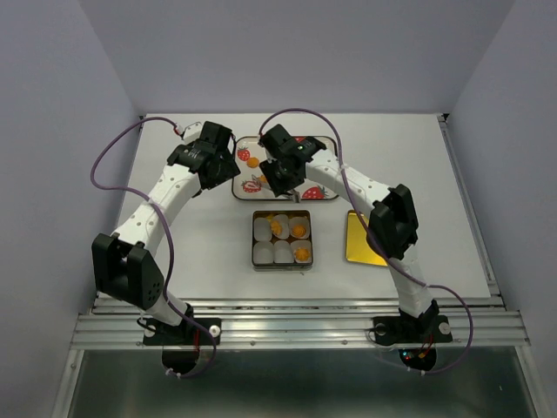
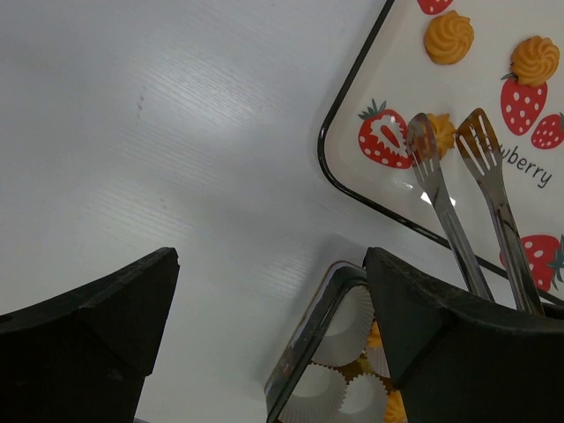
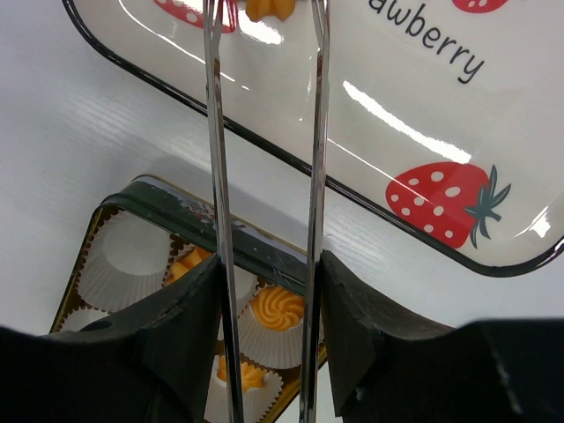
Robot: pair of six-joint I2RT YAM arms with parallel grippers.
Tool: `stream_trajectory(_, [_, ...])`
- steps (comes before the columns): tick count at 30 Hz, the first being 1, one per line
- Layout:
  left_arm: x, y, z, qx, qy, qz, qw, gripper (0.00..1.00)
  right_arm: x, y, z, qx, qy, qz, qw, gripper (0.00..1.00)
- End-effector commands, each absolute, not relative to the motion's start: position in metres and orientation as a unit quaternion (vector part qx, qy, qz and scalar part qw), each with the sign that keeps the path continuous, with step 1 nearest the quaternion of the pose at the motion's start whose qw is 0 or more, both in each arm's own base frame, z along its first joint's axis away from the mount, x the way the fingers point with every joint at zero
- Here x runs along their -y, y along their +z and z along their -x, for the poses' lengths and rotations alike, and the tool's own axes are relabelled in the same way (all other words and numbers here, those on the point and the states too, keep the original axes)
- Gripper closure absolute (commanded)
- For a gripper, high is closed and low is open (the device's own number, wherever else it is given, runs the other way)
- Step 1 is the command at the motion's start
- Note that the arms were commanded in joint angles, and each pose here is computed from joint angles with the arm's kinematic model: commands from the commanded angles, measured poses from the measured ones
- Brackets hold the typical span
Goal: Pack the cookies
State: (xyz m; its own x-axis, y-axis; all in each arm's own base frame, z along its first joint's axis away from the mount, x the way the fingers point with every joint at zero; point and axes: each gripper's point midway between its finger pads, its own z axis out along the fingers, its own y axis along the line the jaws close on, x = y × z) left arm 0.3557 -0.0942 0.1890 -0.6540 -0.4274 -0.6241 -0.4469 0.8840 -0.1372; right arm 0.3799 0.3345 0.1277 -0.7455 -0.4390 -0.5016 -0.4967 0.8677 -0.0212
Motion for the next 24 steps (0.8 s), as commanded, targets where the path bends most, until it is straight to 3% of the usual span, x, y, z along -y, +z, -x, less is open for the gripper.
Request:
stream_trajectory(1, [0.088, 0.2, -0.354, -0.903, 0.016, 0.241, 0.356, 0.01, -0.35, 0.141, -0.396, -0.922, 0.079, 0.25, 0.286, 0.5])
stream_trajectory(10, [0.088, 0.202, -0.357, -0.901, 0.015, 0.241, 0.359, 0.01, -0.345, 0.152, -0.402, -0.919, 0.067, 0.243, 0.304, 0.59])
stream_trajectory(24, [0.091, 0.206, -0.362, -0.9, 0.009, 0.242, 0.364, 0.01, -0.34, 0.217, -0.404, -0.898, 0.09, 0.217, 0.372, 0.6])
